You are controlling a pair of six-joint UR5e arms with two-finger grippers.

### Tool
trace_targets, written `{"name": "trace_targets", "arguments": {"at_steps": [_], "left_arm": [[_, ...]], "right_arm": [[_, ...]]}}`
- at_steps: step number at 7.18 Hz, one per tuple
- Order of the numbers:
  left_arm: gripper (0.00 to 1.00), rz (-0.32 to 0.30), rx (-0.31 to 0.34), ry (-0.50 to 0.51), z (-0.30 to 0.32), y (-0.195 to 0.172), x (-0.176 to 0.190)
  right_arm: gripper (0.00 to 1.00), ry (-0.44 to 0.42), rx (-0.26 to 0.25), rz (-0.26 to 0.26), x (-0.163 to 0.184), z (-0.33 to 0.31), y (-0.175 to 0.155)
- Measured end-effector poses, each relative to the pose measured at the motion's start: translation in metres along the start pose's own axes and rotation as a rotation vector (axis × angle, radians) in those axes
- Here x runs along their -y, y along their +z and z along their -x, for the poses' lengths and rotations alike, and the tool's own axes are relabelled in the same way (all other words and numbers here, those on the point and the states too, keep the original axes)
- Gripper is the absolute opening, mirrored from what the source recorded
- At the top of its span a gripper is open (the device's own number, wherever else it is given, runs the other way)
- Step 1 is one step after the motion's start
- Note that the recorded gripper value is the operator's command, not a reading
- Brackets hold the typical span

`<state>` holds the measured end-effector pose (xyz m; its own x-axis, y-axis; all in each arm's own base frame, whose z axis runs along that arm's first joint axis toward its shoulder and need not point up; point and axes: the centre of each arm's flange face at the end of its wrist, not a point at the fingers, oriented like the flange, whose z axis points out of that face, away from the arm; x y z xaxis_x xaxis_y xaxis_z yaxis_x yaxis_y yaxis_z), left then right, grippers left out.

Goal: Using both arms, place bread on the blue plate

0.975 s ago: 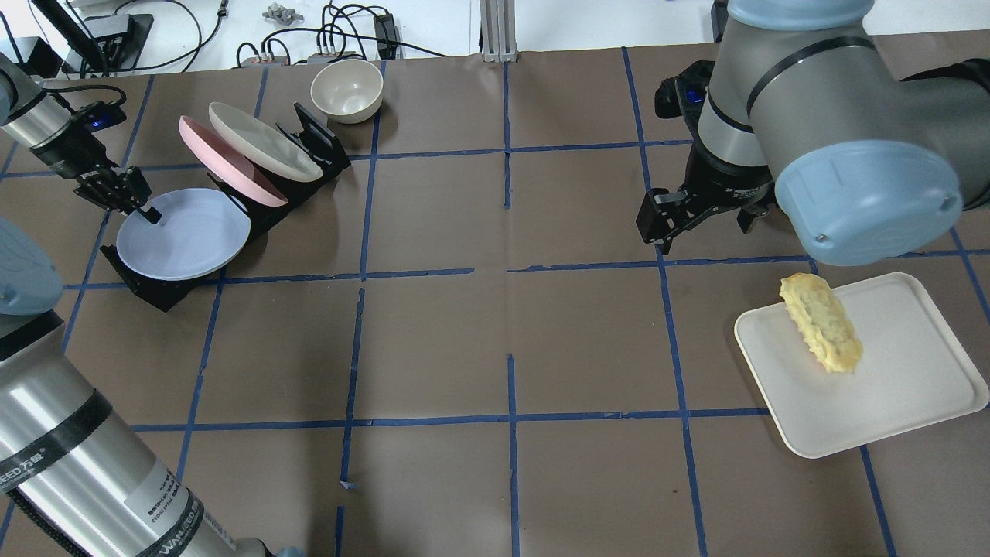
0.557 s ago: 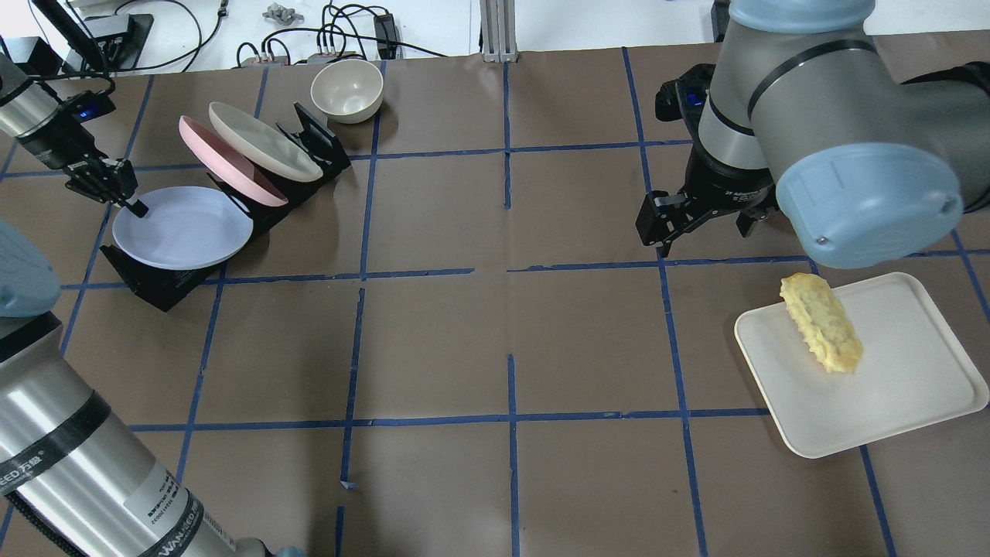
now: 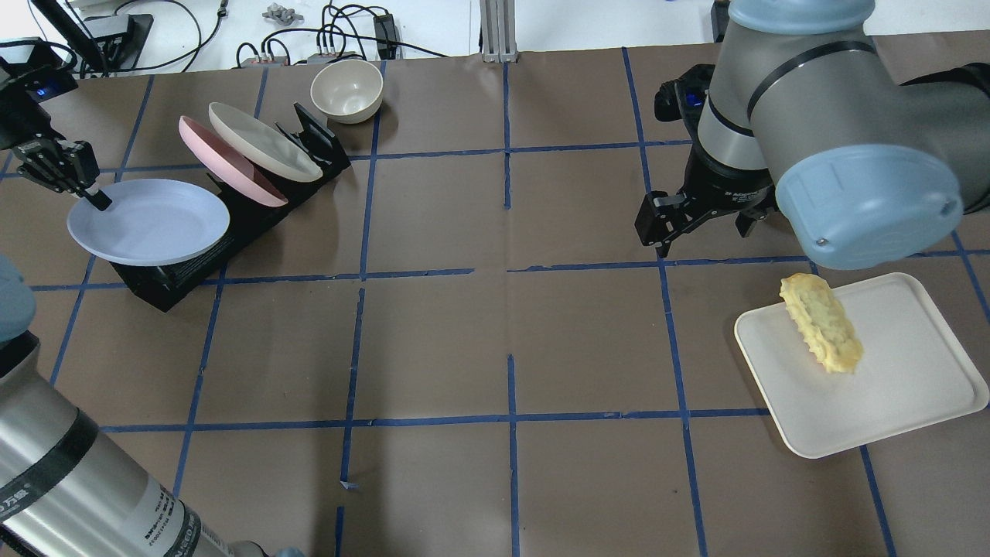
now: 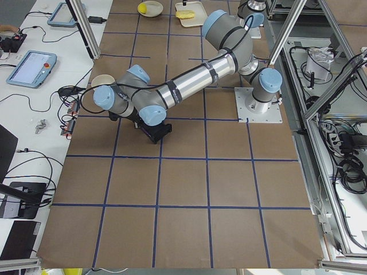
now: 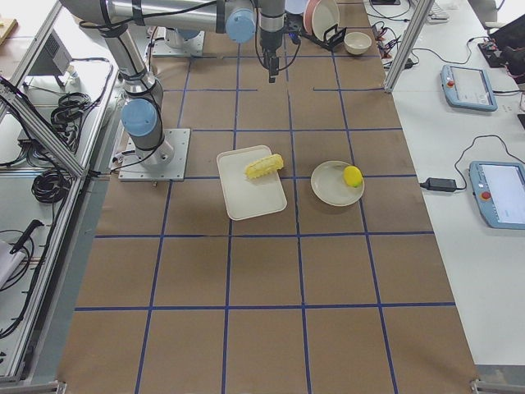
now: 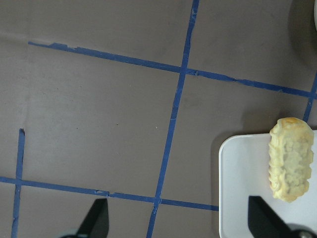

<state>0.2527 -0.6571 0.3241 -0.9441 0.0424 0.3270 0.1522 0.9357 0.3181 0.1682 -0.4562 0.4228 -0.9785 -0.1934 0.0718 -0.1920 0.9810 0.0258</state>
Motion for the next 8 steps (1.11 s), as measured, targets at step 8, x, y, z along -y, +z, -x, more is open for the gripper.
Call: {"name": "trace_targets", "arguments": {"at_steps": [8], "left_arm": [[0.05, 0.039, 0.059, -0.092, -0.315, 0.077, -0.054]], "right_arm": [[1.00, -0.003, 0.016, 0.002, 0.001, 0.003, 0.002]]}}
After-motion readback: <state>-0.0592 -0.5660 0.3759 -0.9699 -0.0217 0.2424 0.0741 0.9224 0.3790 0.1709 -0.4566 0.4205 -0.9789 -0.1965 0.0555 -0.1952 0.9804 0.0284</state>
